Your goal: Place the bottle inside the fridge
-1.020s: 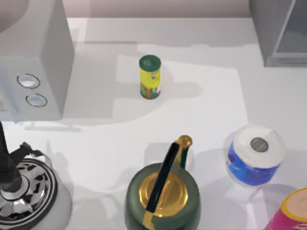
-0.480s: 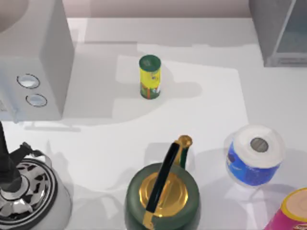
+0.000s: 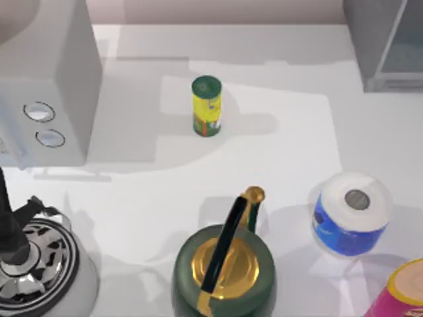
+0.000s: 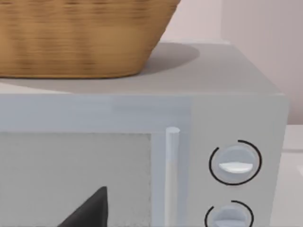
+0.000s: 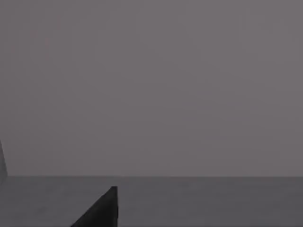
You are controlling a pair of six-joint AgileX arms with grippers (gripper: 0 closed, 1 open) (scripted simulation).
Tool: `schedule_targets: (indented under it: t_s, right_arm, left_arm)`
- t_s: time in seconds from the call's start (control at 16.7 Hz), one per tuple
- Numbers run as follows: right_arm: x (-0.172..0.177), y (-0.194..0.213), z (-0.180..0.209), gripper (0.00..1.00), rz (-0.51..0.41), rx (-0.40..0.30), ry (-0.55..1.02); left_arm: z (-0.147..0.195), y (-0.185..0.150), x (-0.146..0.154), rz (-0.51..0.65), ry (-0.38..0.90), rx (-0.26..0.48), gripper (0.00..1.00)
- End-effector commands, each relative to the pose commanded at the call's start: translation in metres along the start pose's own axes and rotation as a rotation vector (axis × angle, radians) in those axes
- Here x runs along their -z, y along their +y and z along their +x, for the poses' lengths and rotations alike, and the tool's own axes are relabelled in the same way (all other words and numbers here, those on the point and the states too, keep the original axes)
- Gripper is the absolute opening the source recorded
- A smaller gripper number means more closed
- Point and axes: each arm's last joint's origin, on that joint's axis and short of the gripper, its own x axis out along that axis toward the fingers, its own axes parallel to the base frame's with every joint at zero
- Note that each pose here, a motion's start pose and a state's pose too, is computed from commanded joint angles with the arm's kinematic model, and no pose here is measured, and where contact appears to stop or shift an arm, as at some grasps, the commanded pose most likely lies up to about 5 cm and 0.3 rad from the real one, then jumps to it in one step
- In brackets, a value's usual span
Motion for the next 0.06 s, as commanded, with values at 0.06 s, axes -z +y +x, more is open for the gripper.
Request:
schedule_targets:
  t_s: [0.06]
  right_arm:
    - [0.0000, 0.0000, 0.0000, 1.00, 0.000, 0.000, 0.000]
  left_arm:
    - [0.0000, 0.0000, 0.0000, 0.000, 0.000, 0.000, 1.00]
